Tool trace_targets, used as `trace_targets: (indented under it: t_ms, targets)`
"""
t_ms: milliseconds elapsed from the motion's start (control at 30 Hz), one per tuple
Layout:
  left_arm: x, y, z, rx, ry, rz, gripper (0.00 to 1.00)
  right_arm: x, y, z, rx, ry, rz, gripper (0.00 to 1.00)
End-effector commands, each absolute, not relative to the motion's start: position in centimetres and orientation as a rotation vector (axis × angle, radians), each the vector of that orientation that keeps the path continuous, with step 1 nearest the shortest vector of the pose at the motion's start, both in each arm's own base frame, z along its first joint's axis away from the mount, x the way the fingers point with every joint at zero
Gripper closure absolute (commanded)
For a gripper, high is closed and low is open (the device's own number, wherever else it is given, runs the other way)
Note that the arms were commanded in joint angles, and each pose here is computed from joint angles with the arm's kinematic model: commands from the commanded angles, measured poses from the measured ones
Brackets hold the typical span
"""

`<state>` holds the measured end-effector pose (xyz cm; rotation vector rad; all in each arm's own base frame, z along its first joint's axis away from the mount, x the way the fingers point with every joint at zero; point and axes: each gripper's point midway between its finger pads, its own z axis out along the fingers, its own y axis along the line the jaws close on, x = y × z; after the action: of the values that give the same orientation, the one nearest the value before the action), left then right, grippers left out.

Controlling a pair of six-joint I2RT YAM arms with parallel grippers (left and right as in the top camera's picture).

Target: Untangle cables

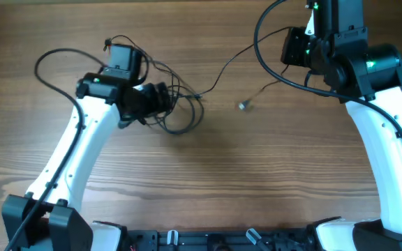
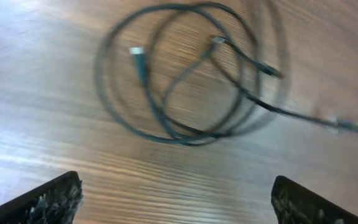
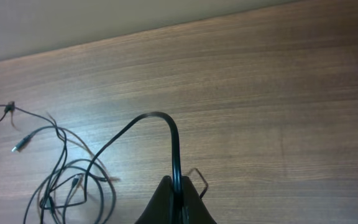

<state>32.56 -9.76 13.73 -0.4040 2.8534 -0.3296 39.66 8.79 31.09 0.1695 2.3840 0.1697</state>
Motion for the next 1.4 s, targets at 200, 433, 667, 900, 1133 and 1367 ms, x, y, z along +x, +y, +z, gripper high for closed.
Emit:
trace_targets:
  t_ms: [200, 433, 667, 900, 1133, 1367]
  targets:
    - [32.3, -17.6, 12.1, 0.127, 2.856, -0.419, 0.00, 39.4, 8.3, 30.9, 0.196, 2.393, 0.141, 0.96]
    - [32.9, -17.2, 7.7, 0.122, 2.942, -0.277, 0.03, 39.3, 8.3, 30.8, 0.196, 2.400, 0.139, 0.96]
    - [34.5, -15.4, 5.5, 0.099, 2.928, -0.081, 0.03, 39.2, 8.3, 30.7, 0.196, 2.405, 0.137, 0.96]
    - [35.1, -15.4, 5.4, 0.095, 2.905, -0.069, 0.38, 39.1, 8.2, 30.6, 0.196, 2.411, 0.135, 0.96]
    - [35.3, -15.0, 5.4, 0.090, 2.897, -0.034, 0.52, 39.1, 8.3, 30.6, 0.197, 2.411, 0.135, 0.96]
    - [35.4, -14.6, 5.4, 0.086, 2.888, -0.006, 0.60, 39.0, 8.2, 30.5, 0.197, 2.418, 0.132, 0.96]
